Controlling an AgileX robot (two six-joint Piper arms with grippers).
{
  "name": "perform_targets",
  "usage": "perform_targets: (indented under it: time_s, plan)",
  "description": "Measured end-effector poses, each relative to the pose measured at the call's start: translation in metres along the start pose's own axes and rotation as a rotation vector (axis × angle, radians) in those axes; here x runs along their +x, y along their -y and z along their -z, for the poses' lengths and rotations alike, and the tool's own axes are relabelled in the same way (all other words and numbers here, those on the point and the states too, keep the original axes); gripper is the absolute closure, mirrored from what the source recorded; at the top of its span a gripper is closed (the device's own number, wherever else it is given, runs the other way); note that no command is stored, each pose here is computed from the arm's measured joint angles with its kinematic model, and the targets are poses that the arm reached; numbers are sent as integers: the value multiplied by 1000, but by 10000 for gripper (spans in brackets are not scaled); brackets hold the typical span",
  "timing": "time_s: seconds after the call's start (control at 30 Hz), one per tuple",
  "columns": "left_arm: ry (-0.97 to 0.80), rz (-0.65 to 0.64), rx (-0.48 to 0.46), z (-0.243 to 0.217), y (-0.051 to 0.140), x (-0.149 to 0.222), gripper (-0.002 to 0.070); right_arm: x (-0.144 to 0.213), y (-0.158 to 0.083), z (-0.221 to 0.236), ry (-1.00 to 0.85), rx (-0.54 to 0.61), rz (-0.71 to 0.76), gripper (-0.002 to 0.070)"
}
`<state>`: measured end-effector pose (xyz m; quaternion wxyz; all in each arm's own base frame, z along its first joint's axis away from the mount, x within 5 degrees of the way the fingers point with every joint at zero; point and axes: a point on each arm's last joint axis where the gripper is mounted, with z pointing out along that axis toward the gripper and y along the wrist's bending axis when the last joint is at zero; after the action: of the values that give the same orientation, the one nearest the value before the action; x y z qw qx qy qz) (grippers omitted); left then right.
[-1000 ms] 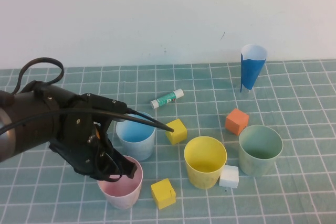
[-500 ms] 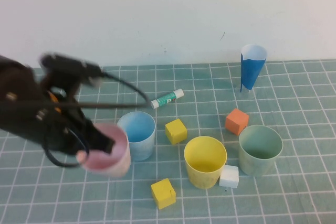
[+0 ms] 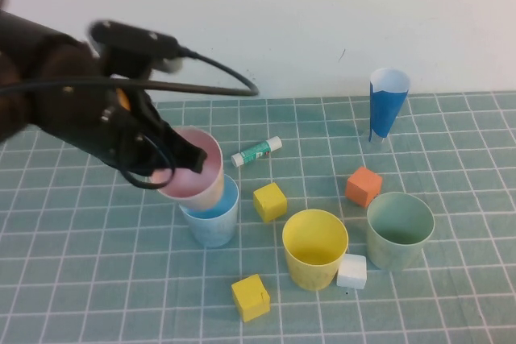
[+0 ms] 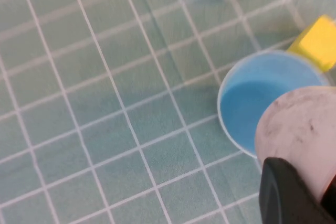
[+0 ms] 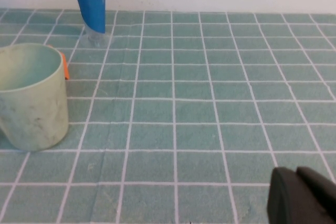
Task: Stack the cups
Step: Place the pink cup on the blue cup
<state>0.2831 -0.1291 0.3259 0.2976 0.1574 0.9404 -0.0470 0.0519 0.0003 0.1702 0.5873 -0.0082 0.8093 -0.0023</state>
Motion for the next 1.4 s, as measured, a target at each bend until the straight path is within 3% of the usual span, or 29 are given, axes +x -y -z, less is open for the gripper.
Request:
perform_targets:
  time_s: [0.23, 0.63, 0.77, 1.07, 1.3, 1.33, 1.4]
  plan:
    - [-65, 4, 1, -53, 5, -1, 669, 0, 0, 0, 0, 0, 0, 678]
    - [-34, 8, 1, -66, 6, -5, 665, 0, 0, 0, 0, 0, 0, 678]
    - [-71, 6, -4, -75, 6, -1, 613, 0, 0, 0, 0, 0, 0, 678]
    - [-85, 13, -34, -81, 4, -1, 406, 0, 0, 0, 0, 0, 0, 678]
    - [53, 33, -25, -35, 1, -15, 393, 0, 0, 0, 2, -3, -17, 678]
    - [92, 32, -21, -21, 0, -17, 407, -1, -1, 0, 9, -14, -59, 678]
    - [179, 30, -12, 12, -2, -18, 466, -2, -6, 0, 21, -71, -283, 678]
